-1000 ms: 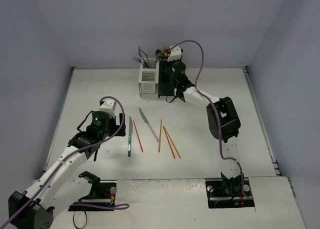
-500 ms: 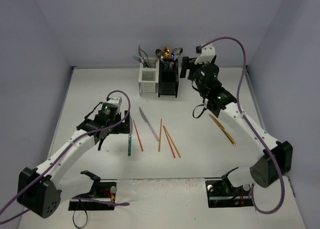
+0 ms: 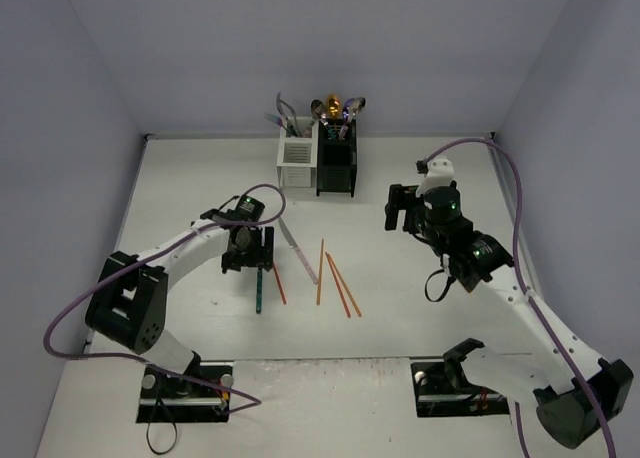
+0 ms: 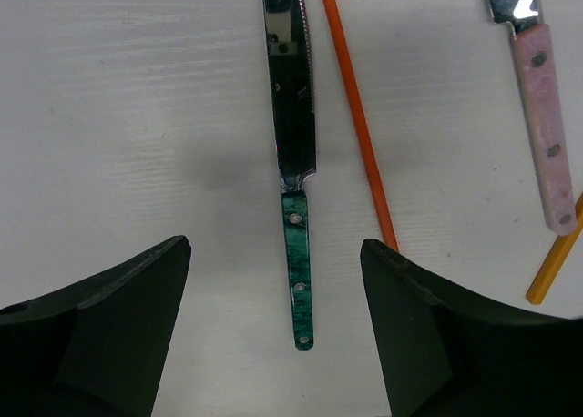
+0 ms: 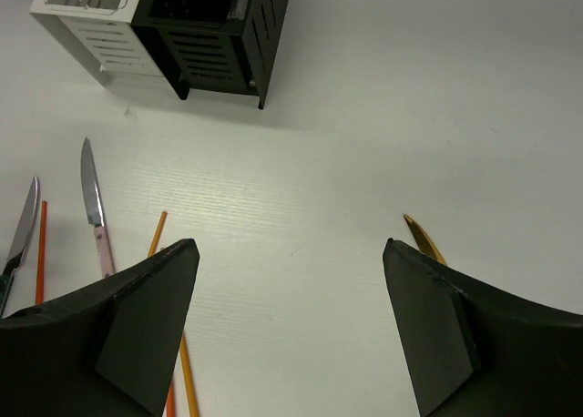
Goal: Sort the eating utensils into containers
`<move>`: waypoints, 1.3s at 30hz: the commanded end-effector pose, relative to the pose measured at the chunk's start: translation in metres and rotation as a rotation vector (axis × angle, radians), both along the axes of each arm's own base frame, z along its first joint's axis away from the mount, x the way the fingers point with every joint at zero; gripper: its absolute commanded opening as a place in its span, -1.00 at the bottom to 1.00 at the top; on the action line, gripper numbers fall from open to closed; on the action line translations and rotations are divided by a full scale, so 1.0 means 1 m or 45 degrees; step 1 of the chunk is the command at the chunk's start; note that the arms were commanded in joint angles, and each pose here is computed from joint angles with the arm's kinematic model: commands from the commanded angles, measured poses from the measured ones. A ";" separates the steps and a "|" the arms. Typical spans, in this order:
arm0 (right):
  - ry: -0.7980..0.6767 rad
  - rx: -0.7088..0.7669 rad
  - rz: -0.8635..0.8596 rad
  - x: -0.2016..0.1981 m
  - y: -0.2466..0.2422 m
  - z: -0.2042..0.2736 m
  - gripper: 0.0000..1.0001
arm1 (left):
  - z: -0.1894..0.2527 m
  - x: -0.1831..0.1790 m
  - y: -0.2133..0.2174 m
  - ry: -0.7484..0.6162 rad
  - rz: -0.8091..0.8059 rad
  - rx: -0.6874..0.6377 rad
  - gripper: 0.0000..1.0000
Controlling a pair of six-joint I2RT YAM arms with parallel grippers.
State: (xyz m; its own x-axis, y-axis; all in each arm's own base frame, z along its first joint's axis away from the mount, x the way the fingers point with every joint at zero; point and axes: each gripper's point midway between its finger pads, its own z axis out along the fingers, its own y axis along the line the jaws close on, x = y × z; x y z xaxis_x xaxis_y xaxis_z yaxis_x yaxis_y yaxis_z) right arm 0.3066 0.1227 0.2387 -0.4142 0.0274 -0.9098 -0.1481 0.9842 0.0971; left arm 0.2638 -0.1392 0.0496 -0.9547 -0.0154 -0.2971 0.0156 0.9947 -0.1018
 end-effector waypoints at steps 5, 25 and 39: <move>0.008 0.053 0.001 -0.016 -0.006 0.003 0.61 | -0.020 0.000 -0.013 0.106 0.069 0.047 0.04; -0.018 0.094 0.142 -0.037 0.003 0.012 0.64 | 0.029 0.026 -0.003 -0.153 0.165 0.073 -1.00; -0.030 0.116 0.103 -0.033 0.001 0.021 0.64 | 0.330 0.176 -0.040 -1.525 0.098 -0.233 -1.00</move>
